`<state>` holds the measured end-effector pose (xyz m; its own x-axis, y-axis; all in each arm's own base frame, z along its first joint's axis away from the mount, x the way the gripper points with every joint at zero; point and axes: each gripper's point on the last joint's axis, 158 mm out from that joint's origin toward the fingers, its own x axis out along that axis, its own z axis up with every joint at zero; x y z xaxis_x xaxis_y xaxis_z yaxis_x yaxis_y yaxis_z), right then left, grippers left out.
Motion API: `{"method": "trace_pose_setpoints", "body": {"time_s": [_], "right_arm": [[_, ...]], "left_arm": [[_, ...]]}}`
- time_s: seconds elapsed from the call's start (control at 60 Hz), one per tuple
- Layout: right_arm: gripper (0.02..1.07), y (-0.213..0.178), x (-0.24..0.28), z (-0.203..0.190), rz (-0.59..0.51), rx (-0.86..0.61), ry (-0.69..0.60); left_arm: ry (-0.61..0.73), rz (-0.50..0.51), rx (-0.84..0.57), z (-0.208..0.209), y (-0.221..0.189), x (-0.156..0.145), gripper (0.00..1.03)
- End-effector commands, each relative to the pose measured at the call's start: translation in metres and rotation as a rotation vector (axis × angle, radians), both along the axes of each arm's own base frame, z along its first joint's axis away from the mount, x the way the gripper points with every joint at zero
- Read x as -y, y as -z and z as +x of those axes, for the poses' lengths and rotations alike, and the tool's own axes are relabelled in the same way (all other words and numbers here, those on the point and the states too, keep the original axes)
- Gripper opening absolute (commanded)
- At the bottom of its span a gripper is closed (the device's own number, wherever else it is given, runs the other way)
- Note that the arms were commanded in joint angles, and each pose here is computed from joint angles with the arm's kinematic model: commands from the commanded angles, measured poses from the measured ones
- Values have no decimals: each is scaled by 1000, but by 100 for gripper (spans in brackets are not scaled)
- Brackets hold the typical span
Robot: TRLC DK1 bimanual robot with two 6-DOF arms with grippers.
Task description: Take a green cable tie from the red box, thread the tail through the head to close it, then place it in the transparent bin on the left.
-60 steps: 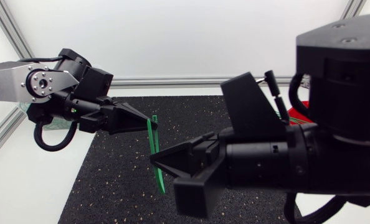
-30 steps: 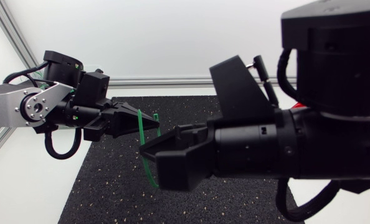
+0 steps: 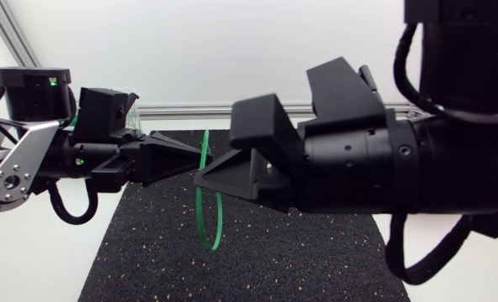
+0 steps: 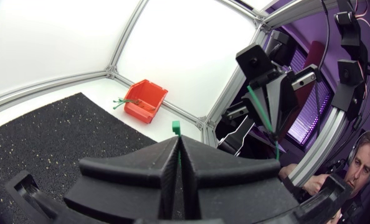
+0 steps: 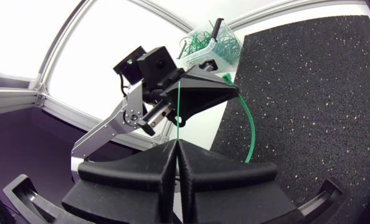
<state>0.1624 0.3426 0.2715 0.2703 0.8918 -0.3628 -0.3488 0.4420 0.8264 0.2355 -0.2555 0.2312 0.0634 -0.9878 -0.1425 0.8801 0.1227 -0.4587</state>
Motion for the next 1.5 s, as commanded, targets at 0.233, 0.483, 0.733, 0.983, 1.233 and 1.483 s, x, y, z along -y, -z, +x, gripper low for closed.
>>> {"method": "trace_pose_setpoints", "body": {"time_s": [0.233, 0.483, 0.733, 0.983, 1.233, 1.483], "right_arm": [[7, -34, 1, -17, 49, -182, -7], [7, -42, 1, -22, 57, -336, -28], [7, -54, 0, -27, 61, -459, -36], [7, -60, -3, -43, 35, -540, -80], [7, -62, 0, -54, 35, -581, -106], [7, -58, 5, -59, 35, -608, -112]], "left_arm": [[1, -33, -59, -20, -9, 7, 4], [3, -62, -70, -19, -13, 11, 4], [-1, -88, -69, -26, -29, 8, 4], [-27, -124, -65, -31, -56, 5, 4], [-33, -129, -77, -39, -62, 11, 4], [-39, -131, -71, -42, -66, 16, 4]]}}
